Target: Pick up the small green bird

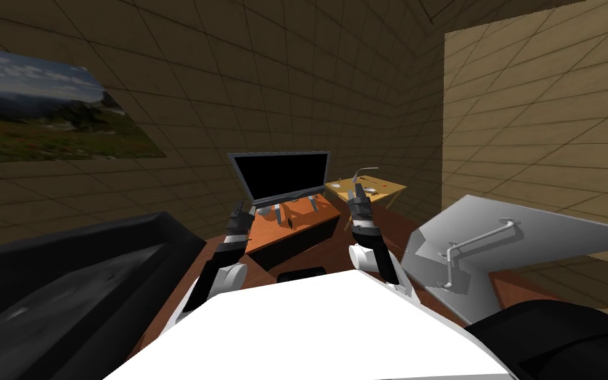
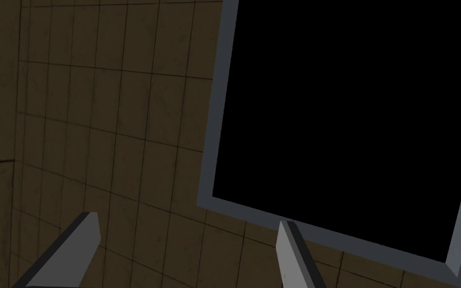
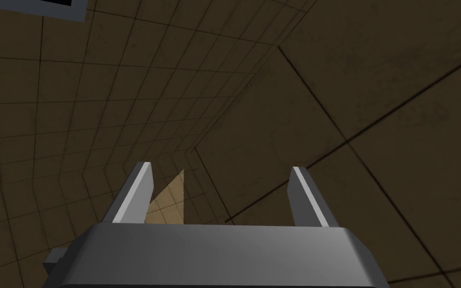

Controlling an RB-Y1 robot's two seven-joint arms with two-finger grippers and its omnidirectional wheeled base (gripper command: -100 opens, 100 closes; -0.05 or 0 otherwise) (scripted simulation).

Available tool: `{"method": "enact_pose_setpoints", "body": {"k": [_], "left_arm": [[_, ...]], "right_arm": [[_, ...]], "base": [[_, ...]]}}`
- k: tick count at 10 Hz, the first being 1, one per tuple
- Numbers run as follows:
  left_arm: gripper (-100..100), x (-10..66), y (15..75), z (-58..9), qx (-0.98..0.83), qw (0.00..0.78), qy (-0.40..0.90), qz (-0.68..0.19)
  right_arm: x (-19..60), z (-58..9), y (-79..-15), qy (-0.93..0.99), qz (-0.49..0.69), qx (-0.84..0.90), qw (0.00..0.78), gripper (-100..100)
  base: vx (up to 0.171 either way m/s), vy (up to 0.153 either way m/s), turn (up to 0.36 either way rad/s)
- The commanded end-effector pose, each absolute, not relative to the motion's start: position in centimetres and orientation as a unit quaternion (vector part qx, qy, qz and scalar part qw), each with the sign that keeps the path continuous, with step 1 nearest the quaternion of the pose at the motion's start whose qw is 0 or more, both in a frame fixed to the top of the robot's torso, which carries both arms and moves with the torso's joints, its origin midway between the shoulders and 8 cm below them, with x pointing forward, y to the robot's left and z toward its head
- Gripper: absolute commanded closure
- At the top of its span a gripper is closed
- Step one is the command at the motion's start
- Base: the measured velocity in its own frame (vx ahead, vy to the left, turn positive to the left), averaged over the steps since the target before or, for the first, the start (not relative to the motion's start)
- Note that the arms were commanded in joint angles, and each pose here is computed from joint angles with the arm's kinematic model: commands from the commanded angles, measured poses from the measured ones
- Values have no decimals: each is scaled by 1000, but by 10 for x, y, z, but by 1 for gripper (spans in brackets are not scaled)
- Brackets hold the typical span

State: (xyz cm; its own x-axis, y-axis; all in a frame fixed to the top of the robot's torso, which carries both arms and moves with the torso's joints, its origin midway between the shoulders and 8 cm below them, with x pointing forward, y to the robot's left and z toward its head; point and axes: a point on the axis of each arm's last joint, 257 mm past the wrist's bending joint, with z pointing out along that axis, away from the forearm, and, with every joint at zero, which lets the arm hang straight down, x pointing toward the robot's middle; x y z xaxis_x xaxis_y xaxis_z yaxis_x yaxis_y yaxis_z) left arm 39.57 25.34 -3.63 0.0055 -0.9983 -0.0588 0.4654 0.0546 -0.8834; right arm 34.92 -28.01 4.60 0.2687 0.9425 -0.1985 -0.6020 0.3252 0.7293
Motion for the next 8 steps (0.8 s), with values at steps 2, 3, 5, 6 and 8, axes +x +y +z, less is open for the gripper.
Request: {"method": "enact_pose_setpoints", "body": {"k": [2, 3, 5, 6, 8], "left_arm": [[-100, 409, 257, -72, -375, 602, 419, -567], [-100, 415, 259, -91, -388, 593, 438, -553], [-100, 426, 263, -127, -411, 576, 473, -525], [-100, 427, 264, -133, -416, 571, 479, -521], [-100, 431, 266, -154, -429, 560, 498, -504]], "right_arm": [[349, 46, -280, 317, 515, 269, 750, 0], [349, 46, -280, 317, 515, 269, 750, 0], [349, 46, -280, 317, 515, 269, 750, 0], [349, 46, -280, 317, 515, 269, 750, 0], [349, 46, -280, 317, 515, 269, 750, 0]], "base": [[-94, -19, -83], [-56, -18, -91], [-91, -22, -147], [-78, -4, -63], [-24, -4, -60]]}}
